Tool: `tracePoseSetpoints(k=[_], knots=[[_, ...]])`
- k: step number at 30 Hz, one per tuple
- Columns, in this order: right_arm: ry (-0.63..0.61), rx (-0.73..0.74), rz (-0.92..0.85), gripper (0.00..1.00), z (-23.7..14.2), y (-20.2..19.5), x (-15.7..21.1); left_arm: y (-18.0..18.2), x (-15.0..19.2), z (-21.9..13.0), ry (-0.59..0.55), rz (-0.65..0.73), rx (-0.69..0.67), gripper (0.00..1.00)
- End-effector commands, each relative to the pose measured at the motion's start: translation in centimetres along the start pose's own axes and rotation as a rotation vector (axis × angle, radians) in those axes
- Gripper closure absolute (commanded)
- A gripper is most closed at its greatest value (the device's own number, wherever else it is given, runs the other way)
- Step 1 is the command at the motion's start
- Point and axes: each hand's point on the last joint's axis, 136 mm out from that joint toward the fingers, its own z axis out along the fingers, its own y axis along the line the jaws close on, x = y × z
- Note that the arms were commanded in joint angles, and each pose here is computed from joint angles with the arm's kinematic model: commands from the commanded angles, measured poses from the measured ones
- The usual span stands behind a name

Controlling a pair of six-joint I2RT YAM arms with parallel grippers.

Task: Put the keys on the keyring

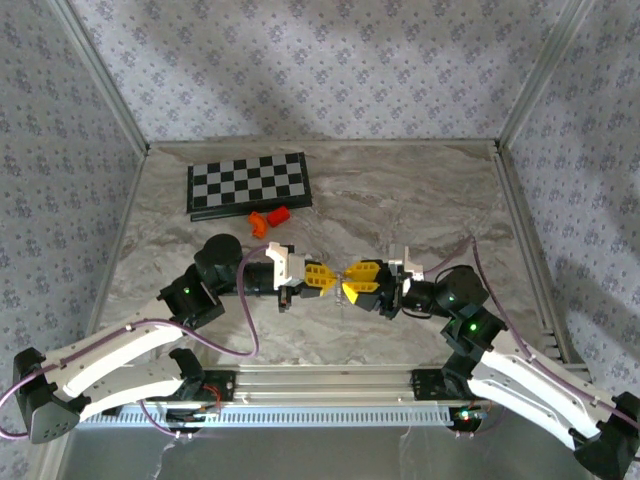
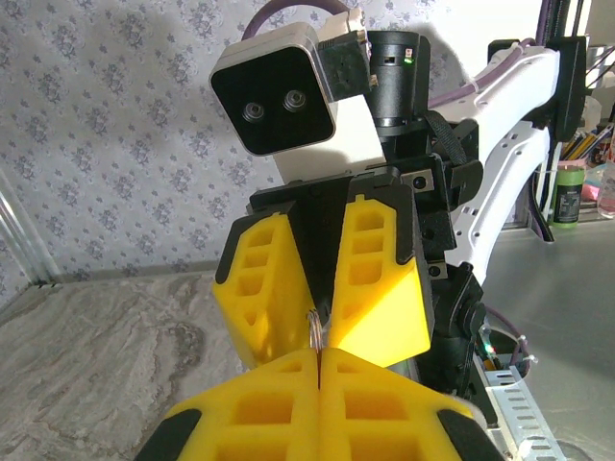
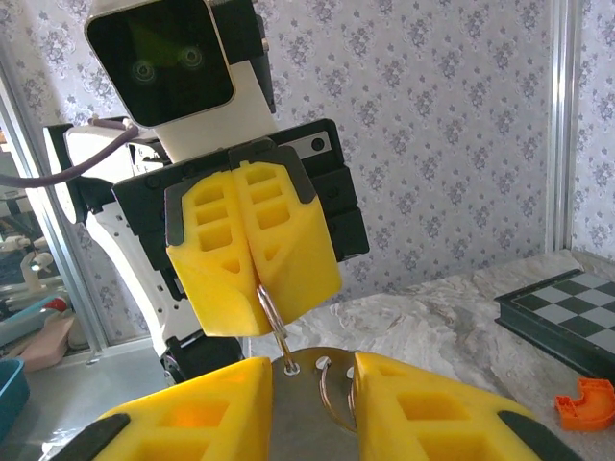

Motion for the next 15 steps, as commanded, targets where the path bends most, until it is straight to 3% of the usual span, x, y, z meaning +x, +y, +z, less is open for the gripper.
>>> tracePoseSetpoints(k=[1,9,15], knots=[[-0.045,-0.038,-0.011,0.72,0.01,0.84,-1.08,-0.30,-2.88,-0.51,-0.076,0.050,0.014,1.00],[-0.040,-0.066,-0.010,0.81,0.37,1.29,-0.94,-0.30,-2.80,-0.42,-0.073,0.044,0.017,1.00],[-0.041,-0.074,-0.020,0.95,0.44,1.50,-0.90,-0.17,-2.32,-0.32,-0.060,0.041,0.012,1.00]])
